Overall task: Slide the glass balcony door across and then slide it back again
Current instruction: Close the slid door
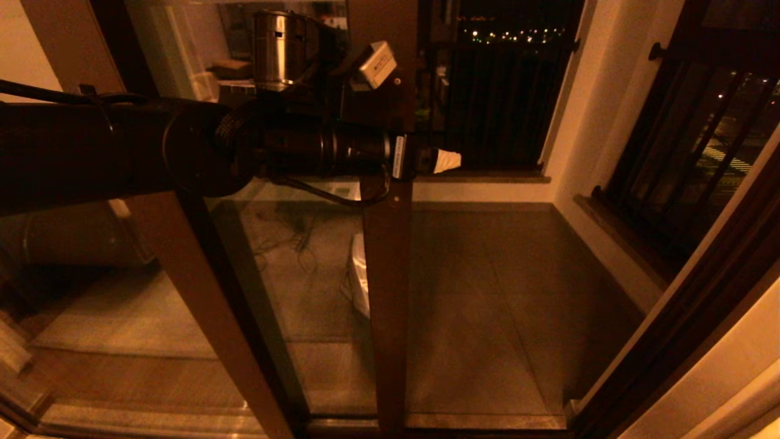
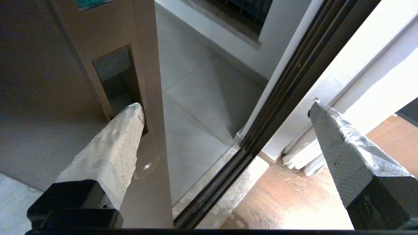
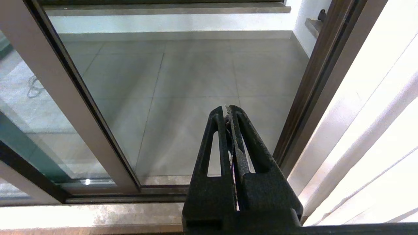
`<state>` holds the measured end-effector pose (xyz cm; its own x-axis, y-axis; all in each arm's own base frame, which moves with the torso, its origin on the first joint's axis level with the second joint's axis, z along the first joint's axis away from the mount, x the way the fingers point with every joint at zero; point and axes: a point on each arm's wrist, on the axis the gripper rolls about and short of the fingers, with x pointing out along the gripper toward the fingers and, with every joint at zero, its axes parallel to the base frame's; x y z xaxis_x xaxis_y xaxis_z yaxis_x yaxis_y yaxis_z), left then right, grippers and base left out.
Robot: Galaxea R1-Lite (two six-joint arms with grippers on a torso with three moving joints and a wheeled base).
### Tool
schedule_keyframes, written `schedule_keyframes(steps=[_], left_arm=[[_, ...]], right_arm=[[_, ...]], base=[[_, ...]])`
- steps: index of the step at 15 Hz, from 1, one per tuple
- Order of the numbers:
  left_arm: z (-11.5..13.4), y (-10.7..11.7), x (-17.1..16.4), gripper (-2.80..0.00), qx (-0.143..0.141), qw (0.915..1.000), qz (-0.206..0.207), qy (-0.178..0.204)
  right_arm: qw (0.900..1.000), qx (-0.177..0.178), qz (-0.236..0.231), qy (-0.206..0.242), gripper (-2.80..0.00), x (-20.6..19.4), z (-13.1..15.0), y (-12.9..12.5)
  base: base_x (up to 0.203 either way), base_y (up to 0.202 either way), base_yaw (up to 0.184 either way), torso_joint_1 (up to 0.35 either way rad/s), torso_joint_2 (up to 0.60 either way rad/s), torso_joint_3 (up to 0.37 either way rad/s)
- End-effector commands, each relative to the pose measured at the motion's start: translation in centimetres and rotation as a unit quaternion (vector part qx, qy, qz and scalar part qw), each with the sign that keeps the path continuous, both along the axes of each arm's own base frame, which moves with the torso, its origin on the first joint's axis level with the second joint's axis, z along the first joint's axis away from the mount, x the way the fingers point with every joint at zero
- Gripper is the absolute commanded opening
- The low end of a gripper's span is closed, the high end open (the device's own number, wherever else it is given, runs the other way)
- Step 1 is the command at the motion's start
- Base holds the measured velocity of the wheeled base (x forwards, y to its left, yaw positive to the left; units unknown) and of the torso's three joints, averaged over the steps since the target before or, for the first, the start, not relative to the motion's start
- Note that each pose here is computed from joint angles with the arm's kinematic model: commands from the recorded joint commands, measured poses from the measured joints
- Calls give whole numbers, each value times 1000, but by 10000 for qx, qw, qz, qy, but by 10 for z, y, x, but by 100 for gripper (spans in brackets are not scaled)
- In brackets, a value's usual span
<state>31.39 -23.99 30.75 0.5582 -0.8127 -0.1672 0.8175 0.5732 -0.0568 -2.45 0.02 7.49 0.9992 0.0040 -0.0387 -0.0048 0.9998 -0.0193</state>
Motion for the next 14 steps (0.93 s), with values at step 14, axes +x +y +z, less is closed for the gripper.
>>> schedule_keyframes(steps=[14], left_arm=[[6,-7,-13,0,11,9999,-153,11]], right_arm=[[10000,4,4,6,-280,0,0,0]], base=[[0,0,0,0,0,0]])
